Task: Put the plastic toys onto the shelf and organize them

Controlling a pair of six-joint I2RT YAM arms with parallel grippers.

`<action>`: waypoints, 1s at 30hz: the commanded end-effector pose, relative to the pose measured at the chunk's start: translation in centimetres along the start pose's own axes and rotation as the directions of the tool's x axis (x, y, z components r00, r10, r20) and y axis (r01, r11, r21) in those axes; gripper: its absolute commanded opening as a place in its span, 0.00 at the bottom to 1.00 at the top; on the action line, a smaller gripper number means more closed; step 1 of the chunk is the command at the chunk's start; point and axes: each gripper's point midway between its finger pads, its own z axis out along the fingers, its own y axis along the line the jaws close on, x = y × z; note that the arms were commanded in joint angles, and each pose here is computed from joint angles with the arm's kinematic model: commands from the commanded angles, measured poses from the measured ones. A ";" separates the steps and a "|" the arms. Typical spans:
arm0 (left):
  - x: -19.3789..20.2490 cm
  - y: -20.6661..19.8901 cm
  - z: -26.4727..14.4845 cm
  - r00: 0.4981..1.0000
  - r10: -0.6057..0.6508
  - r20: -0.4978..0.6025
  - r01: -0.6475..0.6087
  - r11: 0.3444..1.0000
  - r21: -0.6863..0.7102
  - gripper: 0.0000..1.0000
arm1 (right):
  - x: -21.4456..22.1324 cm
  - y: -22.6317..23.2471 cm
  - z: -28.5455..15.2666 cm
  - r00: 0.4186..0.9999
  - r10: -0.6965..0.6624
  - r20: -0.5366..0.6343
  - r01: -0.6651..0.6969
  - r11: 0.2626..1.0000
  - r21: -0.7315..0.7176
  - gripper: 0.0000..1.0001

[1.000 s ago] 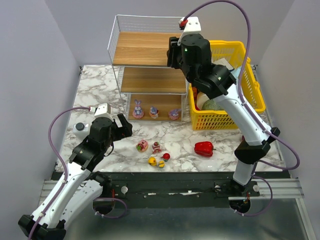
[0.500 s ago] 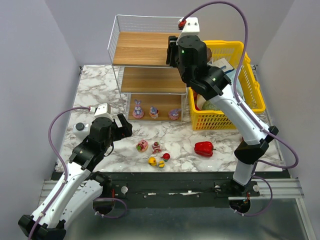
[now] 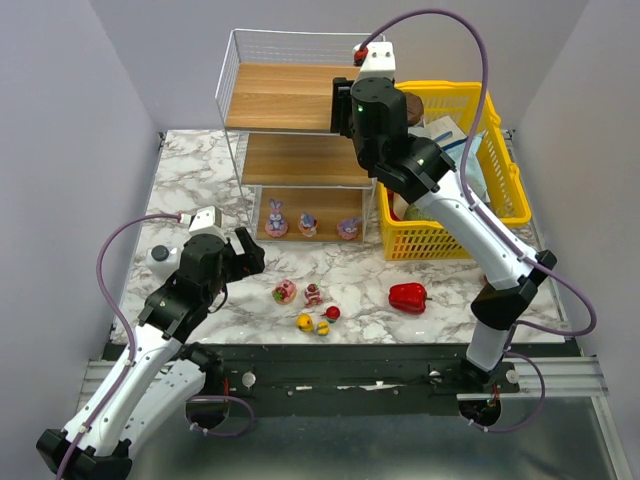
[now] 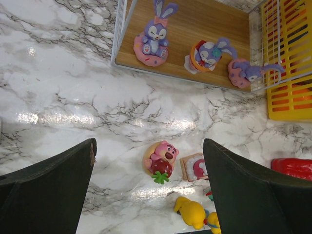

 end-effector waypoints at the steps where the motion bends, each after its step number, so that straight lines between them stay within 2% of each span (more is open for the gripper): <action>1: -0.1 0.5 0.1 1.000 0.013 0.009 -0.013 1.000 -0.024 0.99 | 0.3 -0.9 -0.2 1.000 -0.011 -0.016 0.011 1.000 0.015 0.66; 16: -0.2 0.5 0.0 1.000 0.006 0.011 -0.006 1.000 -0.025 0.99 | -5.1 -0.2 -3.4 0.992 0.107 0.064 -0.097 0.985 -0.140 0.80; 19: -0.2 0.5 -0.1 1.000 0.007 0.013 -0.007 1.000 -0.023 0.99 | -5.9 -0.8 -3.7 0.990 0.112 0.083 -0.101 0.987 -0.128 0.81; 24: -0.3 0.4 -0.1 1.000 0.009 0.015 -0.009 1.000 -0.018 0.99 | -6.9 -1.7 -4.6 0.988 0.114 0.105 -0.101 0.988 -0.117 0.82; 30: -0.4 0.2 -0.1 1.000 0.009 0.016 -0.009 1.000 -0.009 0.99 | -8.4 -2.4 -8.4 0.984 0.138 0.116 -0.107 0.965 -0.239 0.82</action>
